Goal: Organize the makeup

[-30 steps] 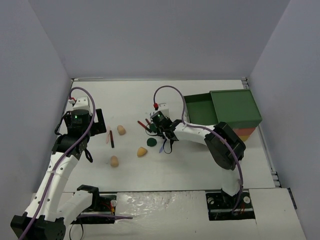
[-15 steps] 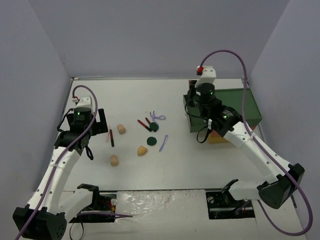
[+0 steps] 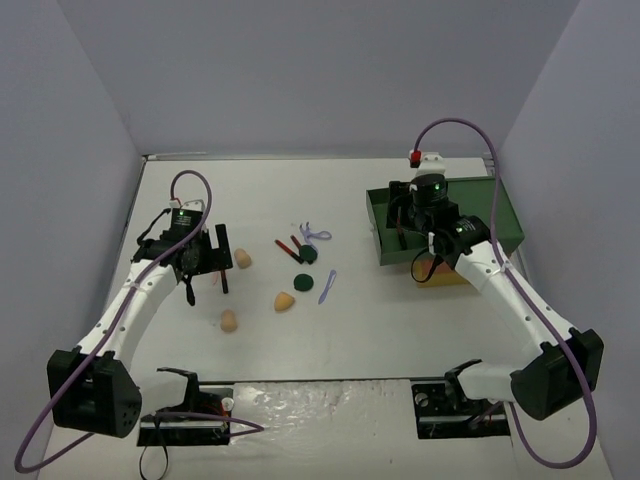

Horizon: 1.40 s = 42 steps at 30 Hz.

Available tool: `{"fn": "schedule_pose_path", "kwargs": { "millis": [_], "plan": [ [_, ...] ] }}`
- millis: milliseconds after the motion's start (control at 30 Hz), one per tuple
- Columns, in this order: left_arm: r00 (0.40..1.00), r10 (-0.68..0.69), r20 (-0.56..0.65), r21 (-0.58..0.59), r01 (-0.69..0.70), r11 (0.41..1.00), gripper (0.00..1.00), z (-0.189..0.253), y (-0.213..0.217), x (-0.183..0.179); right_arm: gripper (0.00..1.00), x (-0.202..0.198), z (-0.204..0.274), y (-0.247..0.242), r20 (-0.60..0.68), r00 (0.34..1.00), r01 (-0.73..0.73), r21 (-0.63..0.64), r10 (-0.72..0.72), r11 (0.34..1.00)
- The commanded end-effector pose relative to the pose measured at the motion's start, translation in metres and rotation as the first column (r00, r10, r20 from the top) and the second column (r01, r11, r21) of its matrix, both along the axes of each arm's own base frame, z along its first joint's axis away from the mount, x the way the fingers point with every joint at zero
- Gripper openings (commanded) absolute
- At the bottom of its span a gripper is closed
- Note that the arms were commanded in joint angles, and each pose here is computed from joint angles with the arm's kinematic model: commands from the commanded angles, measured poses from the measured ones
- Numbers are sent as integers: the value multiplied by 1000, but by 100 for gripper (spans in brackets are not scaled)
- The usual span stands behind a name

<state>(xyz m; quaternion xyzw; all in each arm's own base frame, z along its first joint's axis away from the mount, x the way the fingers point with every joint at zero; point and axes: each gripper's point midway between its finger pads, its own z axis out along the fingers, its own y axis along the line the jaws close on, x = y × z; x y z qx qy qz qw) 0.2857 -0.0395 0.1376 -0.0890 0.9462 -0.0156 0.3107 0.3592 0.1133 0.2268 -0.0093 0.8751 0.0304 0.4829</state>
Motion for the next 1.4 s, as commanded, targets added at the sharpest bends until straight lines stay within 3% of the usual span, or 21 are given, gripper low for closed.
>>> {"fn": "schedule_pose_path", "kwargs": {
  "millis": [0, 133, 200, 367, 600, 1167, 1300, 1367],
  "plan": [
    [998, 49, 36, -73, -46, 996, 92, 14, -9, 13, 79, 2, 53, 1, 143, 989, -29, 54, 21, 998],
    [997, 73, 5, -71, -72, 995, 88, 3, -8, 15, 92, -8, 79, -4, 207, 978, -35, 65, 21, 997],
    [996, 86, -8, -71, -87, 994, 86, -3, -9, 17, 93, -15, 91, -5, 239, 971, -47, 79, 27, 996],
    [994, 100, -38, -79, -103, 992, 76, -17, -13, 23, 93, -31, 113, -11, 299, 954, -59, 106, 25, 993],
    [985, 109, -133, -86, -121, 989, 51, -60, -28, 28, 93, -45, 115, -20, 326, 945, -48, 109, 10, 993],
    [969, 166, -182, -42, -176, 983, 34, -103, -25, 27, 93, -49, 104, -17, 309, 950, -69, 105, 33, 992],
    [966, 169, -195, -34, -179, 983, 26, -116, -24, 26, 93, -49, 100, -17, 303, 952, -69, 103, 35, 992],
    [962, 168, -213, -33, -179, 983, 17, -121, -25, 23, 93, -50, 99, -17, 302, 953, -70, 103, 35, 992]
  ]
}}
